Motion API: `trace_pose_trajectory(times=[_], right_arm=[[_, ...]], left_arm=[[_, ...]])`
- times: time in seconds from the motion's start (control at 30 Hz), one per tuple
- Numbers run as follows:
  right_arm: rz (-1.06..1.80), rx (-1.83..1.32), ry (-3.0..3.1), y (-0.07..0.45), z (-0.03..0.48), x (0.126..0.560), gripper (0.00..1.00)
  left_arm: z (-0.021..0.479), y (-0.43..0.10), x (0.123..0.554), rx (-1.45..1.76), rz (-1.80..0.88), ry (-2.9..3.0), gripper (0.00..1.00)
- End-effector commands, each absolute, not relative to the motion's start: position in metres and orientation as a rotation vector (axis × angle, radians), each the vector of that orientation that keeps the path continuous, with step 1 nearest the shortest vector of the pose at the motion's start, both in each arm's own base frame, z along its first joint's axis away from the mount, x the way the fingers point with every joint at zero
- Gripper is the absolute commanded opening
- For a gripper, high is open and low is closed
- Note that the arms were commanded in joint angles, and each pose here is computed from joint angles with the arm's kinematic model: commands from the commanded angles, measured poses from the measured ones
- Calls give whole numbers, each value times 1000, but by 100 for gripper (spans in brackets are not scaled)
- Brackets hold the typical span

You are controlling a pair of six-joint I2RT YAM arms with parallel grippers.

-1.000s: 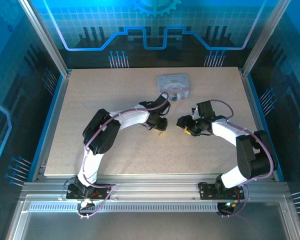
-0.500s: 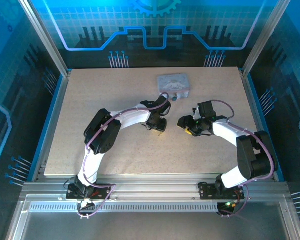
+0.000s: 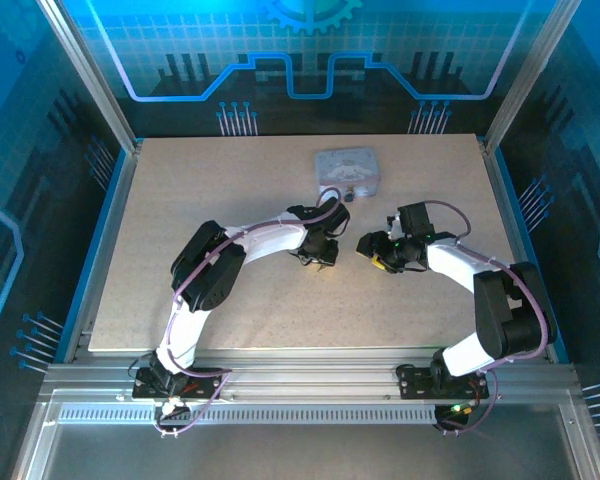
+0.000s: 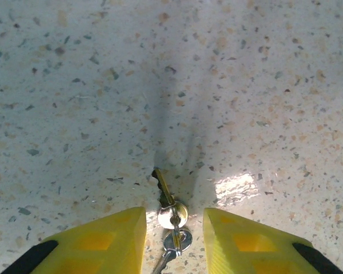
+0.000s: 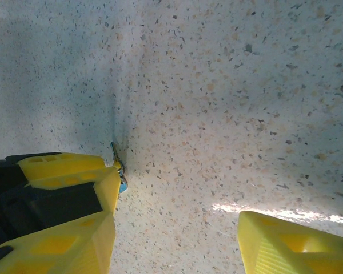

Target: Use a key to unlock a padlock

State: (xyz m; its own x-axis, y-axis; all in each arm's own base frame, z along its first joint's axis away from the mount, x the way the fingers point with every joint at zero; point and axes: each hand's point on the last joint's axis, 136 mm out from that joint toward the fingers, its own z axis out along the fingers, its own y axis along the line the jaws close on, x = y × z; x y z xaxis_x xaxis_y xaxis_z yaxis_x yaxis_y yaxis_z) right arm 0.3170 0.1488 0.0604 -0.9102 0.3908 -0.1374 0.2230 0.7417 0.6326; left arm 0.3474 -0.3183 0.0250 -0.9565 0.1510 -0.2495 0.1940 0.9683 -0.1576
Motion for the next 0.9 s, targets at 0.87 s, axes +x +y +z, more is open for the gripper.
trace_pose_trajectory(times=[0.87], right_arm=[[962,501,2658,130,66,303,59]], left_arm=[[3,-321,335,218,-140,2941,21]])
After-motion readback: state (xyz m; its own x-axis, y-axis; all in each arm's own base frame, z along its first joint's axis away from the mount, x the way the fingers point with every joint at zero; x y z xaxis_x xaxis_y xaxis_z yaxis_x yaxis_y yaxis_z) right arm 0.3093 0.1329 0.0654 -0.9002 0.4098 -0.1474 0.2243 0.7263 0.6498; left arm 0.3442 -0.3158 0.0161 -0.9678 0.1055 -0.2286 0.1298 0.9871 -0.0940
